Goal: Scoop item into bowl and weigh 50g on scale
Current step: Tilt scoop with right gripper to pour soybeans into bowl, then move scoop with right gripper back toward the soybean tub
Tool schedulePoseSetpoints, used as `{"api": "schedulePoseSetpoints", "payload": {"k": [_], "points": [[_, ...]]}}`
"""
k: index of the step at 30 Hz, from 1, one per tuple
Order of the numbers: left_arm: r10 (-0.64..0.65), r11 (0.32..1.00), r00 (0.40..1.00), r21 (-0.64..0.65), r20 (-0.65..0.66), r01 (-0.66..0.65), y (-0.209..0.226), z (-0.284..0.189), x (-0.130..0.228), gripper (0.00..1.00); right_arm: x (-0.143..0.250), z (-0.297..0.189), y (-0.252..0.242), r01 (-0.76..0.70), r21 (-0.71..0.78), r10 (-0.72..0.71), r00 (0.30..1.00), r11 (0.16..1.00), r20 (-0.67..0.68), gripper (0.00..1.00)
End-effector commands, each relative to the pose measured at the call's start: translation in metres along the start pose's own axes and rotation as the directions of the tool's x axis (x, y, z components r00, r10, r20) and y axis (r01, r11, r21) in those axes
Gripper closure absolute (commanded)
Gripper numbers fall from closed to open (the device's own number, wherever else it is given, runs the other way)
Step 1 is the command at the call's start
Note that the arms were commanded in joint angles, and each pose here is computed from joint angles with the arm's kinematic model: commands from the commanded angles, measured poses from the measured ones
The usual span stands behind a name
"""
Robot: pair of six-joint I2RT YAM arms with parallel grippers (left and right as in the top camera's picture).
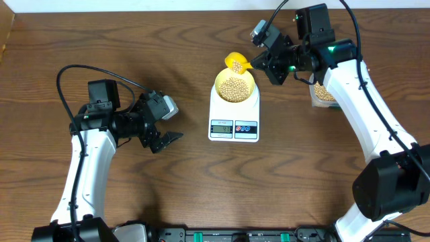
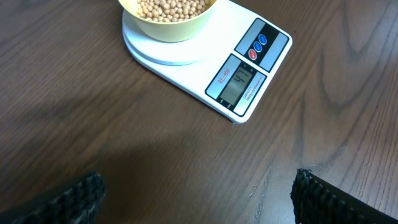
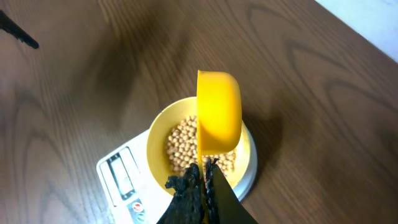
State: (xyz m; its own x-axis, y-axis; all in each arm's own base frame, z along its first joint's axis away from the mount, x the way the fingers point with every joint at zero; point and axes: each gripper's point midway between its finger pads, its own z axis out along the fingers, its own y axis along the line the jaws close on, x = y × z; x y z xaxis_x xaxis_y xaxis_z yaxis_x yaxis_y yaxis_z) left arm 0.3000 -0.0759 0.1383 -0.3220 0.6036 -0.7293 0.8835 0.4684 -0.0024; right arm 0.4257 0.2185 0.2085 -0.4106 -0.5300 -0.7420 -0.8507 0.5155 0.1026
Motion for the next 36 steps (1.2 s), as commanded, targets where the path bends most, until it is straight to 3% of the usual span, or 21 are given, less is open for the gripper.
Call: {"api": "schedulePoseSetpoints", "payload": {"k": [1,15,21,36], "points": [[-0.017,1.0,1.0,0.012,-0.002,0.017,-0.002,0.002,0.004,0.02,-0.01,-0.01,0.009,-0.095,-0.043,0.096,0.995,0.995,0.037,0.99],[-0.017,1.0,1.0,0.012,-0.002,0.017,-0.002,0.002,0.004,0.02,-0.001,-0.038,-0.009,-0.371,-0.14,0.382,0.922,0.918,0.066,0.99],[-0.017,1.0,1.0,0.012,-0.002,0.017,-0.002,0.002,0.004,0.03,-0.008,-0.054,-0.007,-0.374,-0.245,0.411,0.904,0.894,0.118,0.99],[-0.017,1.0,1.0,0.012,-0.002,0.017,-0.002,0.002,0.004,0.02,-0.008,-0.059,-0.015,-0.396,-0.244,0.435,0.891,0.885,0.133,0.99]]}}
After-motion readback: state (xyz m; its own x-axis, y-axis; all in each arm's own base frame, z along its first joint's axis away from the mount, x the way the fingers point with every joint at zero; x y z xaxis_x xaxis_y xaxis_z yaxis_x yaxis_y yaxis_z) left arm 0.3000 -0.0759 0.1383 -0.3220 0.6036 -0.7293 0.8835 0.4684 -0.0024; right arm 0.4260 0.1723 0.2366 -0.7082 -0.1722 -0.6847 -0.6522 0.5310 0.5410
